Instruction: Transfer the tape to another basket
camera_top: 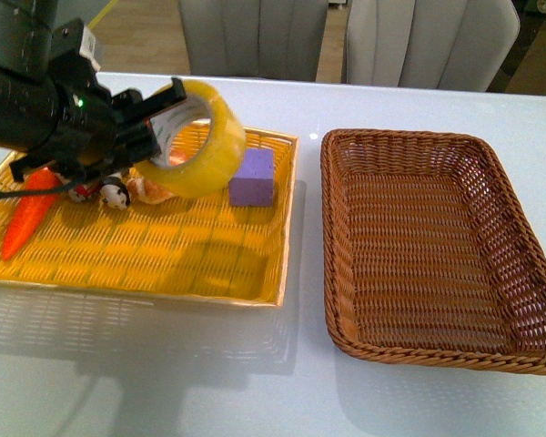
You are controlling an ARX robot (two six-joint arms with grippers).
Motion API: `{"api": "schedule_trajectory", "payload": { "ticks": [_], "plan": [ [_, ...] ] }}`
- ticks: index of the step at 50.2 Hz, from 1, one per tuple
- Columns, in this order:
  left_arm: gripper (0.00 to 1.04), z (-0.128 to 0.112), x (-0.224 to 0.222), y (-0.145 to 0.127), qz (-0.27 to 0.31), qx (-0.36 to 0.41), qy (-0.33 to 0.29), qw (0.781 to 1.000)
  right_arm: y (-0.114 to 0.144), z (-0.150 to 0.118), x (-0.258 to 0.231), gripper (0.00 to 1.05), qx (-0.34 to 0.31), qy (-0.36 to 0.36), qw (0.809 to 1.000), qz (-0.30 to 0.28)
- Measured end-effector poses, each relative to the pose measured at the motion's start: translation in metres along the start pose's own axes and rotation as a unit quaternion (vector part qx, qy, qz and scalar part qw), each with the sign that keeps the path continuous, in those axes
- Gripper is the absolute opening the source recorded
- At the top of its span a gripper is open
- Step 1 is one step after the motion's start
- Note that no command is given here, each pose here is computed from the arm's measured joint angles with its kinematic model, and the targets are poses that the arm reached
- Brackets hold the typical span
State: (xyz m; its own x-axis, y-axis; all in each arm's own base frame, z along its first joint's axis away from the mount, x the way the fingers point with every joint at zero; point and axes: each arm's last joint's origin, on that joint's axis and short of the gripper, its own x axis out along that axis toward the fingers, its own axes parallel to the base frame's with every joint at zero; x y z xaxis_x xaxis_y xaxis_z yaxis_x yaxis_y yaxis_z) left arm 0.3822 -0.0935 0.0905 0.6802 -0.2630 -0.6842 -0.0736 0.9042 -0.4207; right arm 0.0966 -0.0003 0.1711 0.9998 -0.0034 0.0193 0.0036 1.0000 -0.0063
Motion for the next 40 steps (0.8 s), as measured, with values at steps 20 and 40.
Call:
{"api": "schedule_trajectory", "payload": {
  "ticks": [20, 40],
  "plan": [
    [0.15, -0.013, 0.021, -0.093, -0.081, 0.068, 0.053, 0.993, 0.000, 0.000, 0.000, 0.96, 0.000, 0.000, 1.000, 0.000],
    [0.15, -0.054, 0.051, -0.161, -0.133, 0.125, 0.122, 0.976, 0.000, 0.000, 0.000, 0.96, 0.000, 0.000, 1.000, 0.000]
  ]
}}
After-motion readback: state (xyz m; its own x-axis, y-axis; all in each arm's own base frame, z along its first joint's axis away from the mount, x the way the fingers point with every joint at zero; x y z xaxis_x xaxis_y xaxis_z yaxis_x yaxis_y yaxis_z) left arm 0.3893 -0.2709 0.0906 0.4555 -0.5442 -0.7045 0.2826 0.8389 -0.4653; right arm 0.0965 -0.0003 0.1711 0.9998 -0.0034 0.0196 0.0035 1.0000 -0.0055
